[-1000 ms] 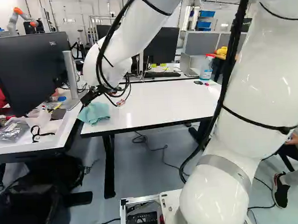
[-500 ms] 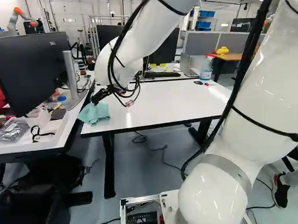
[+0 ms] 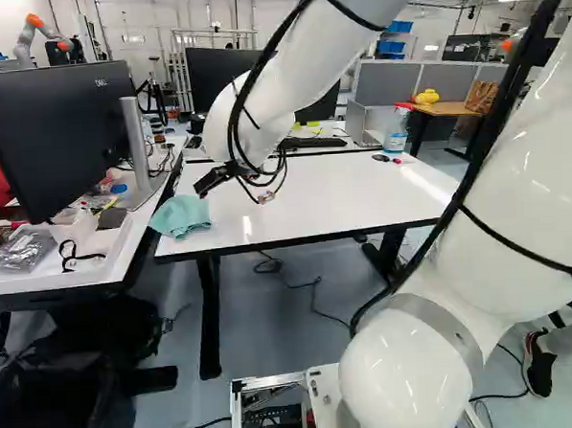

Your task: Clean the table with the green towel

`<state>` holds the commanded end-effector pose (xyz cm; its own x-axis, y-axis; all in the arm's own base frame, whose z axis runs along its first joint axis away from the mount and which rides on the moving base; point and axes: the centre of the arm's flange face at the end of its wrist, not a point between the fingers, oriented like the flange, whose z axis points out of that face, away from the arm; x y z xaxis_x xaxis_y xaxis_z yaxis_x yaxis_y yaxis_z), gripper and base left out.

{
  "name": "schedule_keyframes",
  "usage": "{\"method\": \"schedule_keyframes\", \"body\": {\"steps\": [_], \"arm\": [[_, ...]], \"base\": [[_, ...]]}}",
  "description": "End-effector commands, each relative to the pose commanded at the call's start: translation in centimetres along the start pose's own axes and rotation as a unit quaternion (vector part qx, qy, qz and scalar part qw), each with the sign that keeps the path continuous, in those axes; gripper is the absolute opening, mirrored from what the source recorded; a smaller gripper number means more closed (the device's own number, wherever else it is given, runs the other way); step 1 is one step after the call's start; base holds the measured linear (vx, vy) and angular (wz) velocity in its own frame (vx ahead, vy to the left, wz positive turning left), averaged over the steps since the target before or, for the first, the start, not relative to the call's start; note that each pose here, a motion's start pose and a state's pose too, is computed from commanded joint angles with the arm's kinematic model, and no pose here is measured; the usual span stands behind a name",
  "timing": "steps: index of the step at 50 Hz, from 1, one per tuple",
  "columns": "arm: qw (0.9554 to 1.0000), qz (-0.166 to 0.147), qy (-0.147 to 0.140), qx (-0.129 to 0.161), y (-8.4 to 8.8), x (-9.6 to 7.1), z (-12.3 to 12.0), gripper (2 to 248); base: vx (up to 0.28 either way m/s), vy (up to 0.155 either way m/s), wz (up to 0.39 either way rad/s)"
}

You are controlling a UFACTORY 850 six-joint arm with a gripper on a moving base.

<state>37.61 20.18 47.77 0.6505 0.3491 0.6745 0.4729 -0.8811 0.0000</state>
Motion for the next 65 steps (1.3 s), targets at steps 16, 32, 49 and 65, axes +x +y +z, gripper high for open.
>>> {"method": "schedule_keyframes", "body": {"steps": [16,32,49,65], "arm": [[0.9996,0.021,0.001,-0.019,2.4,-0.9,-0.8,247],[0.9983,0.043,0.001,-0.039,4.7,-1.8,-1.5,247],[0.9959,0.066,0.002,-0.061,7.1,-2.7,-2.3,247],[0.9927,0.089,0.003,-0.082,9.4,-3.5,-2.9,247]], "base": [[0.000,0.000,0.000],[0.000,0.000,0.000],[0.000,0.000,0.000],[0.000,0.000,0.000]]}}
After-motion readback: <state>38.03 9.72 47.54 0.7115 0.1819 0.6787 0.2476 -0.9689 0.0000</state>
